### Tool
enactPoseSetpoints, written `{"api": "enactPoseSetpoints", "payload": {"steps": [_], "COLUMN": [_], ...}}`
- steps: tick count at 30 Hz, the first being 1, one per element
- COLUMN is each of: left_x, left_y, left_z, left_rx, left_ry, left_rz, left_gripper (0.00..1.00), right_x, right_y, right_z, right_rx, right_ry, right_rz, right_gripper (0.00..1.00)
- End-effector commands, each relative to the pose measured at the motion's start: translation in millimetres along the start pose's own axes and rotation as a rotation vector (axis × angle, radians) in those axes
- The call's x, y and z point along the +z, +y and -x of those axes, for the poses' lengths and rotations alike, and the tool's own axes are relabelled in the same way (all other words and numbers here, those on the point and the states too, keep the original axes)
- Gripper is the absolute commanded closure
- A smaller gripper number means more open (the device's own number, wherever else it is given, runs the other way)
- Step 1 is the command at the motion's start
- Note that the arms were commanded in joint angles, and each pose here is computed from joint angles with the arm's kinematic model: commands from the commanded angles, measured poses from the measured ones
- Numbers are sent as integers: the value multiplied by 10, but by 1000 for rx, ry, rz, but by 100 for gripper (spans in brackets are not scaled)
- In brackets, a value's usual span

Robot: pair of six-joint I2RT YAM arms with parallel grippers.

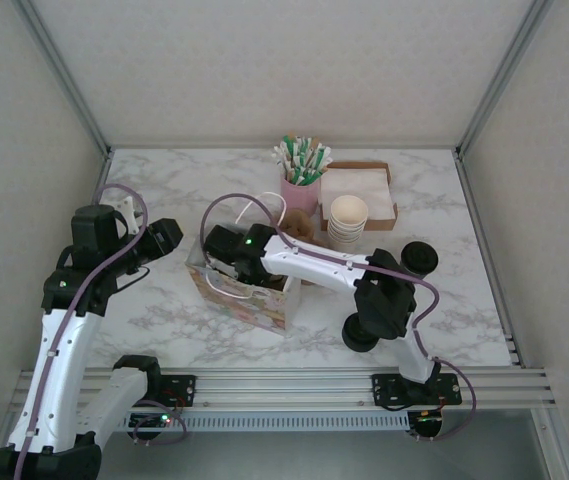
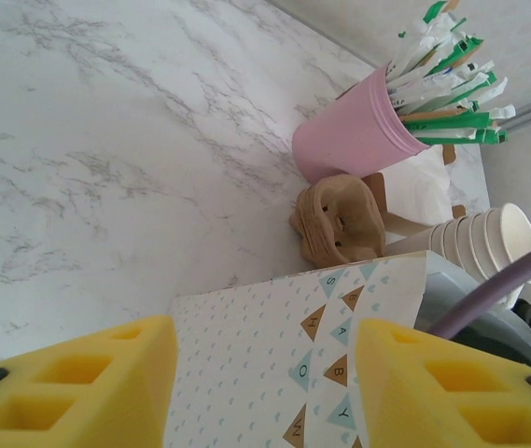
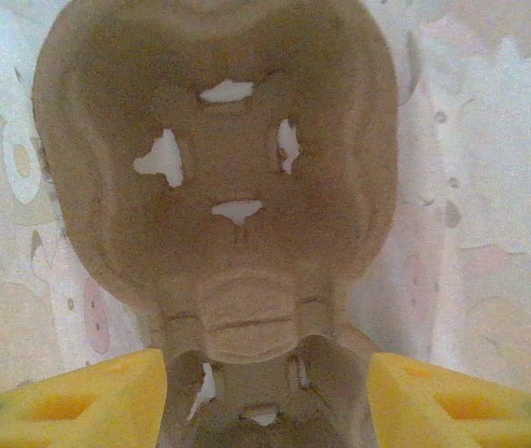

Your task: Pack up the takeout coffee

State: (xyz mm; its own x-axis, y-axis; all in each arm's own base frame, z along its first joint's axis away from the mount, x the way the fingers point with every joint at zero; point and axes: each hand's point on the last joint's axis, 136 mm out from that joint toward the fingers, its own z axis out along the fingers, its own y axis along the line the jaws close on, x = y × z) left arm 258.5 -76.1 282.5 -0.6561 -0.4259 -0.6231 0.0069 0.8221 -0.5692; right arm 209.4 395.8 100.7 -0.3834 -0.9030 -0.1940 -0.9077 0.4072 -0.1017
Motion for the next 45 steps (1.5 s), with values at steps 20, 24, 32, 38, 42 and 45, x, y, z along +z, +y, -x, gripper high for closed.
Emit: {"api": "enactPoseSetpoints", "payload": {"steps": [20, 24, 32, 38, 42, 45], "left_x": [63, 87, 125, 158, 185, 213], "left_y": [-132, -165, -242, -311, -361, -409], "left_z": [-21, -39, -61, -83, -84, -97], "left_rx": [-25, -24, -13, 4, 13, 25], "left_ry": [32, 45, 64, 84, 93, 107], "left_rz": [-72, -87, -111, -130, -145, -157], "left_gripper": [44, 43, 42, 42, 42, 42], "right_x": [-1045, -1199, -1569, -1987, -2249, -2448], "right_y": [-90, -111, -172, -257, -470, -614], "right_z": [343, 376, 440, 493, 467, 402], "right_rx": [66, 84, 112, 153, 234, 306], "right_ry": [-288, -340, -448, -581, -687, -770], "right_rz": [-23, -22, -33, -47, -89, -86], "right_gripper": [36, 37, 37, 38, 40, 42]}}
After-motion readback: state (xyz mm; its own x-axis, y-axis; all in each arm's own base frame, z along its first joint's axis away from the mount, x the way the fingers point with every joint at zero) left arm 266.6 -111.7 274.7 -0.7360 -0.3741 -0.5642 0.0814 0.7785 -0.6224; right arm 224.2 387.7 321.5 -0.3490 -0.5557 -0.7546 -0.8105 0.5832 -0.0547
